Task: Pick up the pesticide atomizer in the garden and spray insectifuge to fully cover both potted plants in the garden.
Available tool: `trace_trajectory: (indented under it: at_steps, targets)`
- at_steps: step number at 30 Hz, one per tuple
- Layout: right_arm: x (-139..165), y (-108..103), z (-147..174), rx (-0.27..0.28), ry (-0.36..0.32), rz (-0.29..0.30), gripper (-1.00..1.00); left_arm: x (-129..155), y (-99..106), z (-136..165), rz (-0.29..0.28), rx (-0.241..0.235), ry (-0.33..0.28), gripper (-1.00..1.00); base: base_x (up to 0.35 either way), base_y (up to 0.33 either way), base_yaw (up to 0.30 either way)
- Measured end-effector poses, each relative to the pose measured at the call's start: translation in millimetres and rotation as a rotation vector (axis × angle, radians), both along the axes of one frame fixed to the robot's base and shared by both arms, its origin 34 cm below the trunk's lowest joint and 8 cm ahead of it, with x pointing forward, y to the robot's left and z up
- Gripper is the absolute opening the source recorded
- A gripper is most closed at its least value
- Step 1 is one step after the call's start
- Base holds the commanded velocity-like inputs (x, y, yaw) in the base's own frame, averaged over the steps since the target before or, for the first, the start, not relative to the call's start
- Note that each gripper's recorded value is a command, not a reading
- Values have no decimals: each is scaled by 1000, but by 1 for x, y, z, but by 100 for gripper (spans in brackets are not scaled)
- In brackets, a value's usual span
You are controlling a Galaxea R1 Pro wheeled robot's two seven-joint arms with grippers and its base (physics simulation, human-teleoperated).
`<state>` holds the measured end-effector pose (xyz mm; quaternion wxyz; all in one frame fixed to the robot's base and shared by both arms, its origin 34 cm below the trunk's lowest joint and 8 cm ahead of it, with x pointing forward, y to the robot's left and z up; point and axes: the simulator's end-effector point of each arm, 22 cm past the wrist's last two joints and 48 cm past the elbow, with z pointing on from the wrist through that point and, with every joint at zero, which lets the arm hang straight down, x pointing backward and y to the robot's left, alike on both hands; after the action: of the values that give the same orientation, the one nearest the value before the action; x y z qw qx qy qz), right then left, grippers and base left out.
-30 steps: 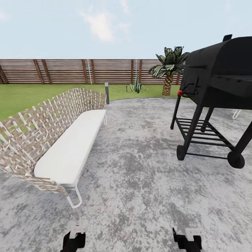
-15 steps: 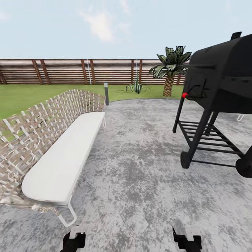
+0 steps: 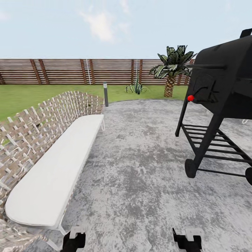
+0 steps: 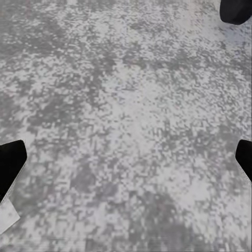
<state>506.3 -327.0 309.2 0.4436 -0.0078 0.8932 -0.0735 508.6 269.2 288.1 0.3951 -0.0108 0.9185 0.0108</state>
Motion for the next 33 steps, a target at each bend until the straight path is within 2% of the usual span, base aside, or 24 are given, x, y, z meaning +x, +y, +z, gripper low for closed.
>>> trace_trajectory:
  at_steps: [14,33]
  targets:
    - [0,0,0,0,0,0,100,0,0,0,0,0,0,-100,338,-10,0]
    - [0,0,0,0,0,0,100,0,0,0,1,0,1,-100,289,-149,0]
